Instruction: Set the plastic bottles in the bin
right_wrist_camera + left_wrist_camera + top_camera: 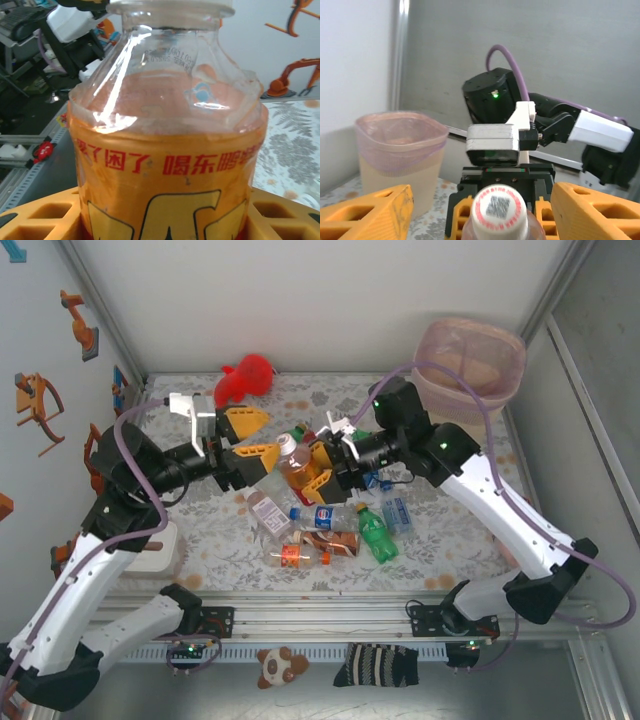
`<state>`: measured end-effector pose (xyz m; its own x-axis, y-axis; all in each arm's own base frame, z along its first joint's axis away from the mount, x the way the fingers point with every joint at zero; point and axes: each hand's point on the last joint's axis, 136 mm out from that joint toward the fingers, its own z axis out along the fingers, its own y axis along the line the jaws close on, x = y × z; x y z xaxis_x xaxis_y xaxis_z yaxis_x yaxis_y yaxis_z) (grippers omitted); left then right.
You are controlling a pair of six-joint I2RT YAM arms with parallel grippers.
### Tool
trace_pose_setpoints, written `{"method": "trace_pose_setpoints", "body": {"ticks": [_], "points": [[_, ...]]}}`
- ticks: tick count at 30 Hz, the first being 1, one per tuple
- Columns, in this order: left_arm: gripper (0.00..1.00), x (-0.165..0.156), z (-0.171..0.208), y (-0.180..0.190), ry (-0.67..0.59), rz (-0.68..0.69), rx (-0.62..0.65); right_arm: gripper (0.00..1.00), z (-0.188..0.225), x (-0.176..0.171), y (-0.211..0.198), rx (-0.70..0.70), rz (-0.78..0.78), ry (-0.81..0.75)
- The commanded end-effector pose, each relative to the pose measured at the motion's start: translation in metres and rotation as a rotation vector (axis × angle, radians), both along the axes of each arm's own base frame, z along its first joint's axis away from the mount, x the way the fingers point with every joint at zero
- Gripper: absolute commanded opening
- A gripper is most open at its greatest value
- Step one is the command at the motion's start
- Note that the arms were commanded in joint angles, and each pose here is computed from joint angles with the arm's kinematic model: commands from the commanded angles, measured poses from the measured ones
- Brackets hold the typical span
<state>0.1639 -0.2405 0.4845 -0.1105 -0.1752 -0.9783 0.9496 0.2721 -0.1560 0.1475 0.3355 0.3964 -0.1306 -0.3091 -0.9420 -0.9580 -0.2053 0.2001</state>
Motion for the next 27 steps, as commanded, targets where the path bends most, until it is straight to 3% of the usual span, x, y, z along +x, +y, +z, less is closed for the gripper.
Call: {"method": "trace_pose_setpoints", "body": {"ticks": [1, 7, 11, 21, 27], "points": [[0.74, 0.019, -0.008, 0.014, 0.013, 0.160, 0.014, 0.54, 0.025, 0.019, -0.015, 0.023, -0.133, -0.071], [0.74, 0.058, -0.040, 0.037, 0.141, 0.411, 0.073, 0.51, 0.040, 0.100, -0.046, -0.011, -0.525, -0.051], [0.74, 0.072, -0.057, 0.043, 0.210, 0.489, 0.094, 0.52, 0.049, 0.152, -0.080, -0.023, -0.794, -0.025], [0.74, 0.079, -0.078, 0.033, 0.294, 0.464, 0.090, 0.51, 0.040, 0.252, -0.206, -0.153, -1.421, 0.081], [0.74, 0.083, -0.082, 0.029, 0.309, 0.456, 0.099, 0.51, 0.015, 0.288, -0.278, -0.248, -1.657, 0.243]]}}
